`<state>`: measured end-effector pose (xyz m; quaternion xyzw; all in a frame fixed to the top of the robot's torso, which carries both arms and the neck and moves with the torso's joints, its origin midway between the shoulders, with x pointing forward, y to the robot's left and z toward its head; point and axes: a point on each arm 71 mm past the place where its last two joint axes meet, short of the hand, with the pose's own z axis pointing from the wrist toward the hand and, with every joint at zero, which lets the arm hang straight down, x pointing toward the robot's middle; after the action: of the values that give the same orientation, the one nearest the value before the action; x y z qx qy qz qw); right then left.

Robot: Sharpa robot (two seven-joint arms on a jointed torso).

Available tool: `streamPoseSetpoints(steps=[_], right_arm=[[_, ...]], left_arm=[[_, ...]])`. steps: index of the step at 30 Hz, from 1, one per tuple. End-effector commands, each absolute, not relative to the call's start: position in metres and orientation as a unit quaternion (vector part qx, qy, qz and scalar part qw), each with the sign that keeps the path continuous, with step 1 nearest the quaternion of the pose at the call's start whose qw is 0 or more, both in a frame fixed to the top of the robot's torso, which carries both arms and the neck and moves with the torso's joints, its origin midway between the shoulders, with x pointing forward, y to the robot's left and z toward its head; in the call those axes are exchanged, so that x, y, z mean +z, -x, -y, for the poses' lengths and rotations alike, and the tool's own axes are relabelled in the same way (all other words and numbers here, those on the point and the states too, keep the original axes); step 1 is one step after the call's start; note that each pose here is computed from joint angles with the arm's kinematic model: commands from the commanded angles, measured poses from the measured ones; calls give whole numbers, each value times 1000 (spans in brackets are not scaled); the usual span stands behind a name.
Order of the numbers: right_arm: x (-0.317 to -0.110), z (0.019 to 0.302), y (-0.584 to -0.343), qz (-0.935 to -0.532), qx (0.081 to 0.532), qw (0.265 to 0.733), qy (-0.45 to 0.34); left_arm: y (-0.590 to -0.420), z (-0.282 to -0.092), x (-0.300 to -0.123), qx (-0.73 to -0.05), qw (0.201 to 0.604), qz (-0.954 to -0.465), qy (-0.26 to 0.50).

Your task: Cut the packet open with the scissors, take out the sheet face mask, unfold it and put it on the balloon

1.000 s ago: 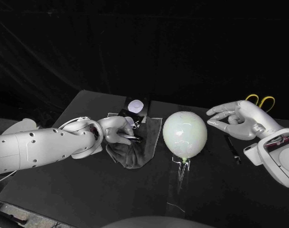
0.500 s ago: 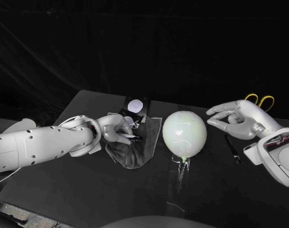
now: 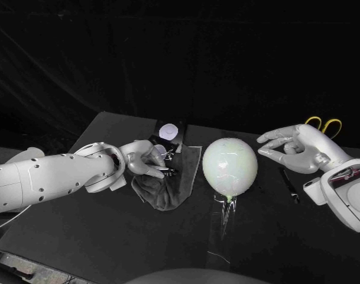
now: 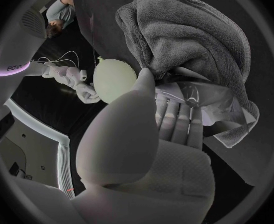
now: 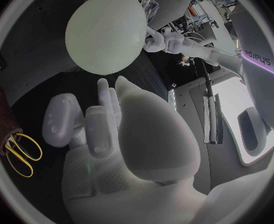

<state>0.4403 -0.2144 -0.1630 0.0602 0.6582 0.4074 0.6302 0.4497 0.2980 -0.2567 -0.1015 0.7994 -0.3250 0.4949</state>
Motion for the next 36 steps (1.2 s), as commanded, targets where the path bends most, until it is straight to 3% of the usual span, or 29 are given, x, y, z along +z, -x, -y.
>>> streamPoseSetpoints(steps=[1, 16, 24, 36], right_arm=[[-163, 213, -440, -660, 410, 627, -56], [-163, 214, -439, -658, 411, 629, -56], [-162, 214, -440, -657, 411, 630, -56], [-161, 215, -442, -655, 410, 633, -55]], left_arm=[[-440, -296, -275, -319, 437, -833, 113], [-443, -295, -272, -318, 460, -823, 106], [-446, -298, -269, -345, 460, -803, 155], [-455, -299, -252, -391, 429, -777, 243]])
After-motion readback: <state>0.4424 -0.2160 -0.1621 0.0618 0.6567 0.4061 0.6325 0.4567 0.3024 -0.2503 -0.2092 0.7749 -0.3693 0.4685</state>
